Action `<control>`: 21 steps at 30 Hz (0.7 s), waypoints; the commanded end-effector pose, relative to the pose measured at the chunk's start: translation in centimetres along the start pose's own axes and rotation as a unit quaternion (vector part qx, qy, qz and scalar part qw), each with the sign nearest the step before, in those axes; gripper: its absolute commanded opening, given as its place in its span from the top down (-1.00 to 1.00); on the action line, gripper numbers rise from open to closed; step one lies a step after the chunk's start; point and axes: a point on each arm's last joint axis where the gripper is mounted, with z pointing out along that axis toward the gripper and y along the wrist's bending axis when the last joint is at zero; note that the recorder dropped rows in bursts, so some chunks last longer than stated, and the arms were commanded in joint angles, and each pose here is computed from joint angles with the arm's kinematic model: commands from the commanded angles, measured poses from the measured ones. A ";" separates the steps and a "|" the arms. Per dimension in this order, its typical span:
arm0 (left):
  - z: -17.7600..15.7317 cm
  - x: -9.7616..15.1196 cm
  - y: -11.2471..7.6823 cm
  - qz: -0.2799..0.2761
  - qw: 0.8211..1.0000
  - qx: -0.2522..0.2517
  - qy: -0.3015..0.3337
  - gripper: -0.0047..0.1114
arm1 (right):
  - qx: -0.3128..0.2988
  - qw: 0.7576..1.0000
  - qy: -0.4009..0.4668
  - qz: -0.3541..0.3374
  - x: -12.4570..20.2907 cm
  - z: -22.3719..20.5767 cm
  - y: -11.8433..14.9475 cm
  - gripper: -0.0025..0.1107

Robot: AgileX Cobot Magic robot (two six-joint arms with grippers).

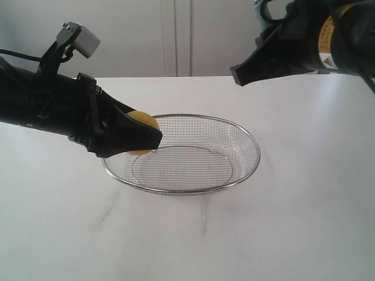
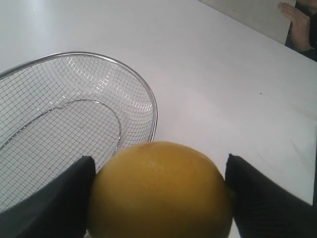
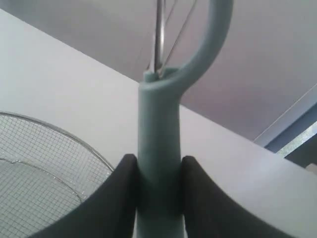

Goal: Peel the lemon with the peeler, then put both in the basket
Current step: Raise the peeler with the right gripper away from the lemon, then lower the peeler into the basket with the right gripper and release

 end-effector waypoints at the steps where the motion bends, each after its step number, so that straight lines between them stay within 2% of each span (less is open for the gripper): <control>1: -1.8 -0.8 -1.0 0.030 0.999 -0.021 -0.020 0.92 | -0.040 0.997 0.027 0.068 0.8 3.9 0.1 0.96; 4: -3.6 -1.2 -1.7 0.062 0.996 -0.065 -0.018 0.92 | -0.069 0.992 0.049 0.093 2.0 6.2 0.5 0.96; 5: -4.6 -1.4 -2.1 0.068 0.993 -0.092 -0.020 0.92 | -0.074 0.990 0.081 0.091 2.9 7.3 0.6 0.96; 8: -6.3 -1.7 -2.9 0.085 0.988 -0.128 -0.028 0.92 | -0.116 0.985 0.111 0.066 3.6 8.9 1.5 0.96; 15: -6.7 -1.5 -3.3 0.078 0.989 -0.124 -0.020 0.92 | -0.227 0.950 0.211 0.036 4.3 12.4 3.2 0.96; 21: -6.6 -1.4 -3.4 0.077 0.990 -0.115 -0.016 0.92 | -0.233 0.941 0.243 0.038 5.8 14.9 4.1 0.96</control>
